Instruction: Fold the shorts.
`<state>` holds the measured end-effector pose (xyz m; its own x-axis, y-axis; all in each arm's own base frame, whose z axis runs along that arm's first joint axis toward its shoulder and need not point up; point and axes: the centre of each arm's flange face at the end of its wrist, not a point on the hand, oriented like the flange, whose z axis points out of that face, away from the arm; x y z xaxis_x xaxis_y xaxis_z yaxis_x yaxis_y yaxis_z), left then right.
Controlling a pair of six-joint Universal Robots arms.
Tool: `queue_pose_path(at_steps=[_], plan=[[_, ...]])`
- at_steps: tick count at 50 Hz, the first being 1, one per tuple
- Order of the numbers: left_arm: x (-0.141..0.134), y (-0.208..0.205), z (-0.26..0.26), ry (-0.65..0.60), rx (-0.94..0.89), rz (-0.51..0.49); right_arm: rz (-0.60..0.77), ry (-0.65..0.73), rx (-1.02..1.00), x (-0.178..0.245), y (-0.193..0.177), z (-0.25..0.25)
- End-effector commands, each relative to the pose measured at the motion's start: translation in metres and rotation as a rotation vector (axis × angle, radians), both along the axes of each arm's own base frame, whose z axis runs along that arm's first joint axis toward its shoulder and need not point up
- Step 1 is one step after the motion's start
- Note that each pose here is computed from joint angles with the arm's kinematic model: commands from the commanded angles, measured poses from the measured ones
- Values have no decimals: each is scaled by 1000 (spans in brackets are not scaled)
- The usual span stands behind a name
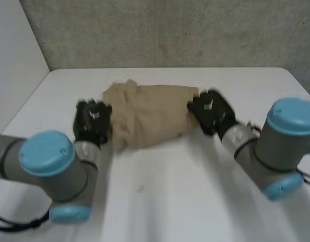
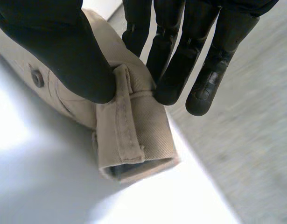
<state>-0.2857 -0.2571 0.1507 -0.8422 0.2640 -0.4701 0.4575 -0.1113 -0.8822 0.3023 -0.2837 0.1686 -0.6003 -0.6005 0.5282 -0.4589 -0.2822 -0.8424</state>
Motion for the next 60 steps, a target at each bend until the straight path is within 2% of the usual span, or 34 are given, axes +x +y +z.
queue_pose_path(at_steps=[1,7,10,17,20,24,30,36,43,47,60], plan=[[15,43,-13,-131,169,-34,-1,117,128,-15,31,-37],[27,59,10,-138,206,-29,-48,108,200,-32,40,-19],[33,60,32,-100,181,-17,-113,22,236,-45,33,1],[49,44,68,33,104,54,-236,-312,339,-66,5,43],[56,29,73,70,94,72,-252,-353,388,-69,3,47],[57,15,70,101,120,42,-268,-344,431,-69,0,55],[50,4,43,139,235,-35,-289,-290,550,-65,0,39],[66,-12,38,177,280,5,-296,-270,594,-66,3,23],[73,-19,23,210,408,-20,-271,-246,558,-58,0,-2],[73,-13,17,204,484,-31,-224,-186,476,-51,2,-15],[71,-5,10,193,523,-37,-193,-118,407,-47,-2,-33]])
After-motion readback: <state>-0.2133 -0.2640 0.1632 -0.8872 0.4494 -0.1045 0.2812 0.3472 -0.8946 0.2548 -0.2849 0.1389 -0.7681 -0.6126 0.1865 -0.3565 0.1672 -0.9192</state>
